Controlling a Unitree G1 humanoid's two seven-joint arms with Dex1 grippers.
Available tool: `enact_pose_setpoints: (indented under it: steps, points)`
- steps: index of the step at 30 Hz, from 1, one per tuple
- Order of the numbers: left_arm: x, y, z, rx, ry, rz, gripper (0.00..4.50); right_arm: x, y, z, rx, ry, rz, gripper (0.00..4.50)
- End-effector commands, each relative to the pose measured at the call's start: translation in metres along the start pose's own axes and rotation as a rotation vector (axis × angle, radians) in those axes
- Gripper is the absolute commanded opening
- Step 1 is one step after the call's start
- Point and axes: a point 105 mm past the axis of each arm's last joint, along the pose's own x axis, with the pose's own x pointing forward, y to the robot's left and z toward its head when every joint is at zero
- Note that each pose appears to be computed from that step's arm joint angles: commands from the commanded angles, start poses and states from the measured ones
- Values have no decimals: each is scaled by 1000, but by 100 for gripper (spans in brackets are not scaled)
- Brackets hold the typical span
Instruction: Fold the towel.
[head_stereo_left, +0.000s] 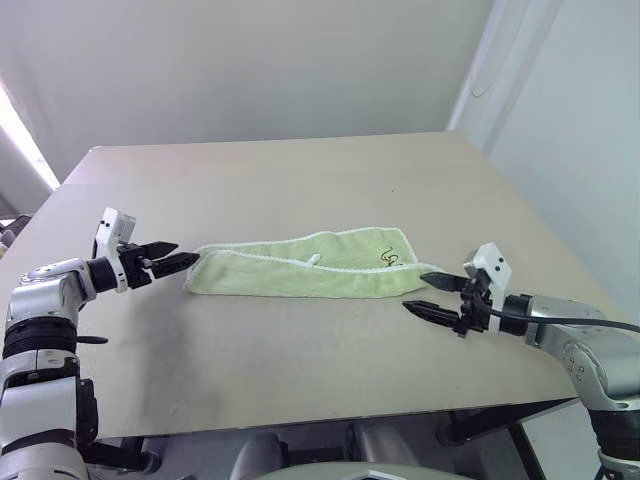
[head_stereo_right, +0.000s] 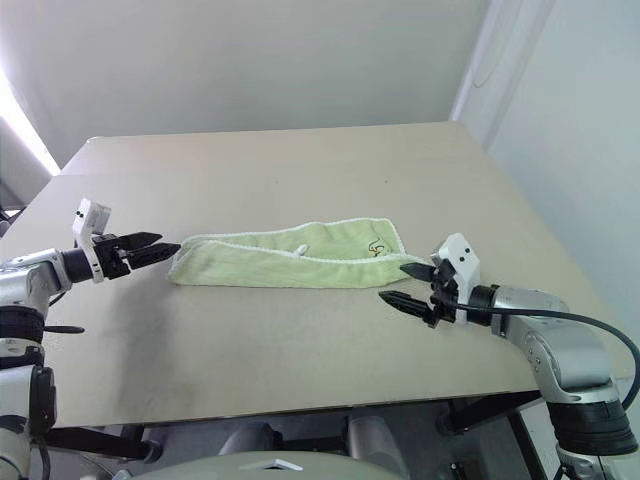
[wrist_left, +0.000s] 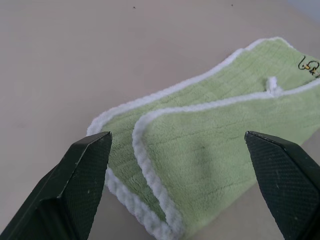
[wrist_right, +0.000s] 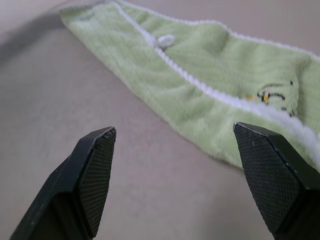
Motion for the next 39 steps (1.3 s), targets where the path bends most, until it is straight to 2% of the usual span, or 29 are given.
enact_pose_setpoints:
  steps: [1,9,15,19,24,27,32,39]
  points:
    - [1,-4,15,35,-39,-16,450,2,2,19,-64,-48,10,392]
    - [-3,2,22,45,-51,13,450,7,-4,34,-67,-121,-20,392]
    - [16,-8,31,68,-64,-38,450,9,-6,33,-36,-130,-49,392]
    - [32,-9,21,65,-13,-47,450,10,-4,30,48,-87,-40,392]
    - [53,-9,15,84,29,-42,450,9,-12,28,55,-47,-55,392]
    - [64,-11,21,97,22,-36,450,16,-17,32,47,-56,-81,392]
    - [72,-5,26,108,38,22,450,20,-21,31,31,-54,-125,392]
    - [76,0,7,129,160,67,450,15,-27,27,19,-47,-178,392]
